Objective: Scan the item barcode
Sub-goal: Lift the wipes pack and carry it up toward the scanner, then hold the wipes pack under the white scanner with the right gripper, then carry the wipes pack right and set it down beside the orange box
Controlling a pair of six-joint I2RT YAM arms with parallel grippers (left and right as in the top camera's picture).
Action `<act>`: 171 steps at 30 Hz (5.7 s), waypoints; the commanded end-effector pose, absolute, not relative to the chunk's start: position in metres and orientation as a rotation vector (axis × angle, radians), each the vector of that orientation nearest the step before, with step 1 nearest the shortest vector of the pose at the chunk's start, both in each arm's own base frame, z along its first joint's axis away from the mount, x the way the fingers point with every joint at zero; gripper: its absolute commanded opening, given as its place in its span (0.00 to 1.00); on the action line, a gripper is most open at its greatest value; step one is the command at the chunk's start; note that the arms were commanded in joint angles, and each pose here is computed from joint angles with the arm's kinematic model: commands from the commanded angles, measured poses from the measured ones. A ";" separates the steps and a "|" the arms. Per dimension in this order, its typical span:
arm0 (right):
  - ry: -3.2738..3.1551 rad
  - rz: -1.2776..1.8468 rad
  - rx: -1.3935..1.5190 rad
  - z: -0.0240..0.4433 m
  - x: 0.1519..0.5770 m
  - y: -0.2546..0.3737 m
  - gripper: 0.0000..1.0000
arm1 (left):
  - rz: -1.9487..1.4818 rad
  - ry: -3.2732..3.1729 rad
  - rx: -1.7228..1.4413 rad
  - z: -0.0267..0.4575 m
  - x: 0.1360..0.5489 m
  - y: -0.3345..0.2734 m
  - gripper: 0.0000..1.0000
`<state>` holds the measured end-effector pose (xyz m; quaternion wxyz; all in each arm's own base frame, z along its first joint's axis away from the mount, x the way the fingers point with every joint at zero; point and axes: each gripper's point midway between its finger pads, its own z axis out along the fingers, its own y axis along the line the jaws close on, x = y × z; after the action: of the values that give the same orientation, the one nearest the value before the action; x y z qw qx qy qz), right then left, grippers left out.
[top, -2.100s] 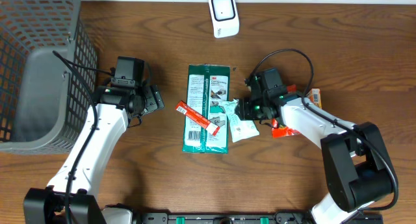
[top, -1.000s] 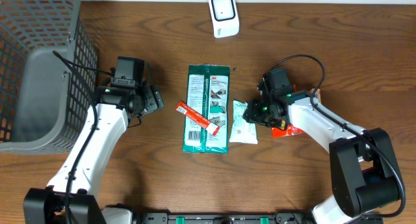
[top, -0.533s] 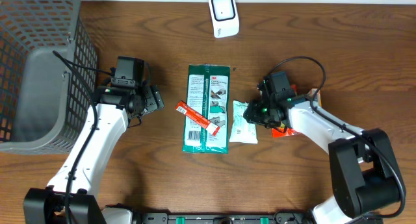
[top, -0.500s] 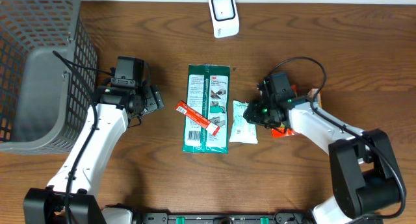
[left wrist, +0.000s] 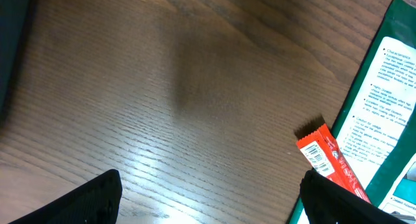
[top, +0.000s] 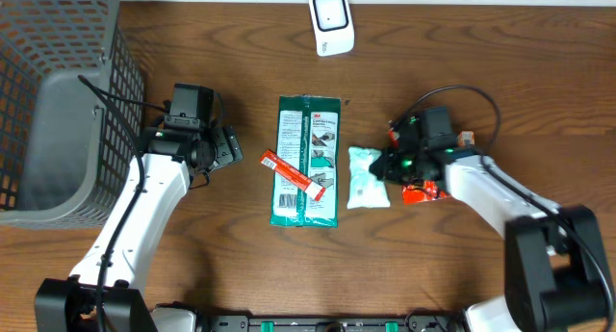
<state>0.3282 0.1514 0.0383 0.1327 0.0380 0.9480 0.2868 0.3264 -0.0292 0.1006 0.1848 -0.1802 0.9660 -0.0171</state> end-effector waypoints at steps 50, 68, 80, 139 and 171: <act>2.250 0.864 -0.344 0.186 0.335 0.154 0.01 | -0.039 2.714 -0.521 0.103 0.329 -0.027 0.88; 2.243 0.653 -0.207 0.255 0.361 0.129 0.01 | -0.039 2.714 -0.520 0.103 0.329 -0.027 0.89; 2.246 0.318 -0.170 0.376 0.403 0.108 0.01 | -0.039 2.714 -0.520 0.103 0.329 -0.027 0.88; 1.589 -0.618 -0.680 0.158 0.671 0.278 0.01 | -0.039 2.715 -0.521 0.103 0.329 -0.027 0.88; 1.883 -0.642 -0.501 0.297 0.589 0.205 0.01 | -0.039 2.715 -0.521 0.103 0.329 -0.027 0.88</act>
<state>0.6198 0.2263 0.2044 0.4742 -0.2902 0.7763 -0.2971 0.3260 -0.0291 0.1004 0.1838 -0.1802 0.9662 -0.0166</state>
